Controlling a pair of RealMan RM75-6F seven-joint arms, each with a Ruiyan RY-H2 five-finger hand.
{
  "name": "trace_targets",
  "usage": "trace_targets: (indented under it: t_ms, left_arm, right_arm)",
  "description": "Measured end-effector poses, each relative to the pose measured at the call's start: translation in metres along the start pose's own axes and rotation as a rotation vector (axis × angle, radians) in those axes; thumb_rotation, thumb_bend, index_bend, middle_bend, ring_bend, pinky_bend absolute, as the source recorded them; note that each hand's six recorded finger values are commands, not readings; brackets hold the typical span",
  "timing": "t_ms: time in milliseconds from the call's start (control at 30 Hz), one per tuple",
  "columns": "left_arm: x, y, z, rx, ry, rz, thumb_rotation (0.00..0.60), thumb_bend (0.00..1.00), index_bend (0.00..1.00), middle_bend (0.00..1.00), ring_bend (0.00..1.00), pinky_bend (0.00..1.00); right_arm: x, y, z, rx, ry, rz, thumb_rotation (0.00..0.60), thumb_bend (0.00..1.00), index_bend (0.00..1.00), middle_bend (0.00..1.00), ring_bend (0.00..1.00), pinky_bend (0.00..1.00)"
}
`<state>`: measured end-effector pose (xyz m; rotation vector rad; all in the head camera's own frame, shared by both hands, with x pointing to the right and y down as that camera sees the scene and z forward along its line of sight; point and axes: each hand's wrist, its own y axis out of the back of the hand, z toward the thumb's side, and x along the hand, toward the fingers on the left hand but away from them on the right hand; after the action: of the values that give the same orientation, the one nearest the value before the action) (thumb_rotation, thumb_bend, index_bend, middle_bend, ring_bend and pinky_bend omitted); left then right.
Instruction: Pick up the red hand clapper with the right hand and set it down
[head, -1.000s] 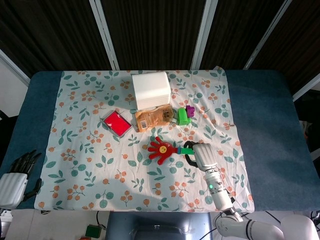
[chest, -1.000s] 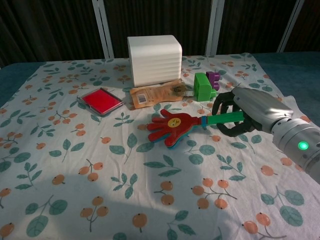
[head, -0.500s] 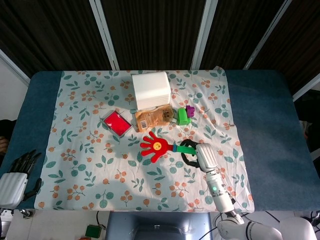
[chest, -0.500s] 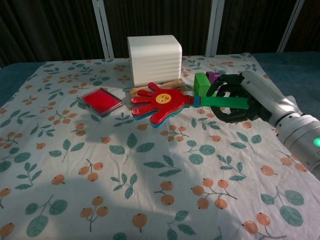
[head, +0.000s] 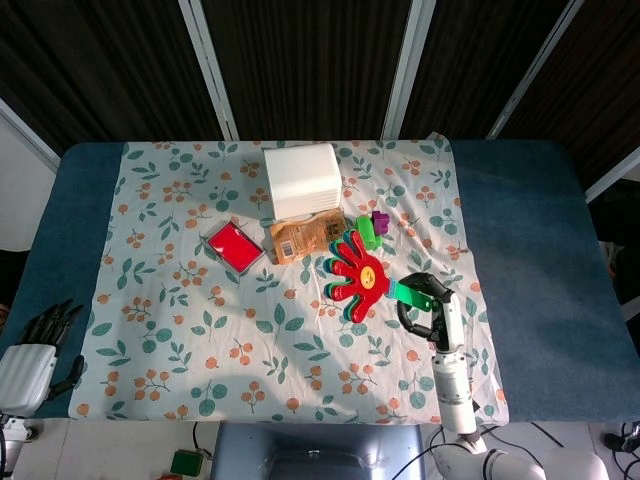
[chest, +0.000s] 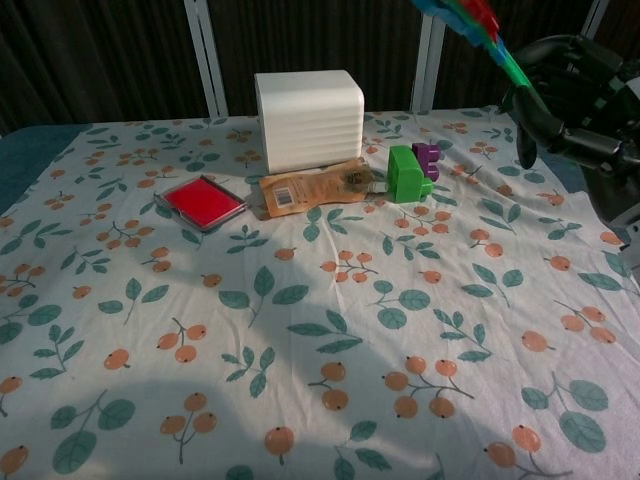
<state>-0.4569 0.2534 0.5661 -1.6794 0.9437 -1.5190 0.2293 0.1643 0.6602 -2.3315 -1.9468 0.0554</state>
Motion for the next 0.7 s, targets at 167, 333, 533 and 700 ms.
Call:
trace_targets:
  t_ms: [167,333,533,700]
  left_arm:
    - [0.000,0.001,0.000,0.000,-0.002,0.002,0.600,0.47,0.00,0.00,0.02,0.14]
    - [-0.001,0.000,0.000,-0.004,-0.005,0.000,0.600,0.48,0.00,0.00,0.02,0.14]
    - [-0.001,0.001,0.000,-0.002,-0.005,0.001,0.600,0.47,0.00,0.00,0.02,0.14]
    - [-0.001,0.000,0.001,-0.008,-0.008,-0.005,0.600,0.48,0.00,0.00,0.02,0.14]
  right_arm:
    - [0.001,-0.010,-0.023,0.161,-0.091,0.093,0.600,0.62,0.94,0.76,0.78,0.85]
    - [0.006,-0.024,-0.056,0.333,-0.269,0.263,0.600,0.63,0.95,0.77,0.79,0.85]
    - [0.010,-0.039,-0.050,0.418,-0.323,0.366,0.600,0.63,0.95,0.77,0.79,0.85]
    - [0.003,-0.029,-0.030,0.296,-0.255,0.278,0.600,0.63,0.95,0.77,0.79,0.85]
